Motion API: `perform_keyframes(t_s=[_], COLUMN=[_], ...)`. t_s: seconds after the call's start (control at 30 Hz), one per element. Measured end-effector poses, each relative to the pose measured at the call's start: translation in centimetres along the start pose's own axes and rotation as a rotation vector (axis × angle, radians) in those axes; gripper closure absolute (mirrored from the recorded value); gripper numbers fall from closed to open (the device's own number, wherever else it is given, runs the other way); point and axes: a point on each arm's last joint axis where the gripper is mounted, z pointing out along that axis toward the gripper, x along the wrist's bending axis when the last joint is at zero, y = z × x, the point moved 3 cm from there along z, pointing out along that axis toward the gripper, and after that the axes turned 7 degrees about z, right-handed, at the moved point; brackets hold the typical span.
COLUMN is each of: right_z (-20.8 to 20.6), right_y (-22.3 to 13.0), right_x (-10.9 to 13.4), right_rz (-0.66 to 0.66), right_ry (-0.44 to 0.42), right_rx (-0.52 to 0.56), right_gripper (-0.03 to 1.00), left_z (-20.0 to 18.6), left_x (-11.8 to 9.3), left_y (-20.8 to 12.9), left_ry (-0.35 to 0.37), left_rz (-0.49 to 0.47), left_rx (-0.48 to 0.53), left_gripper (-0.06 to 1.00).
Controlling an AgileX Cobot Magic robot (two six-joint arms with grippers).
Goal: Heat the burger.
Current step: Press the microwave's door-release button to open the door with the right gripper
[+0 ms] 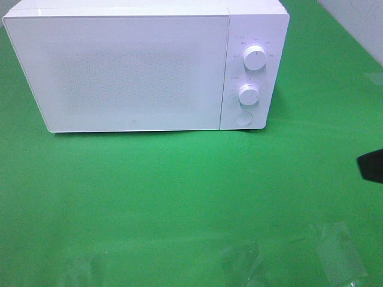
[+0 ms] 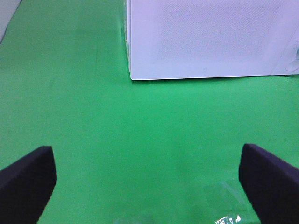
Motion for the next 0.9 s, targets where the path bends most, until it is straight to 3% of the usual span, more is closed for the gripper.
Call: perform_keyframes(t_s=[0.13, 0.9], right_z=[-2.4, -10.0], right_y=[-0.4, -6.2], right_x=[-1.3, -1.4], right_rz=[0.036, 0.085], right_ry=[-0.07, -0.103], right_rx=[-0.089, -0.57], right_gripper=[0.29, 0.29], left_z=[0.0, 0.0], left_x=[0.0, 0.0], left_y=[0.0, 0.0], left_ry=[0.0, 0.0], left_rz=[0.0, 0.0], left_rx=[0.0, 0.0], left_gripper=[-0.05, -0.05])
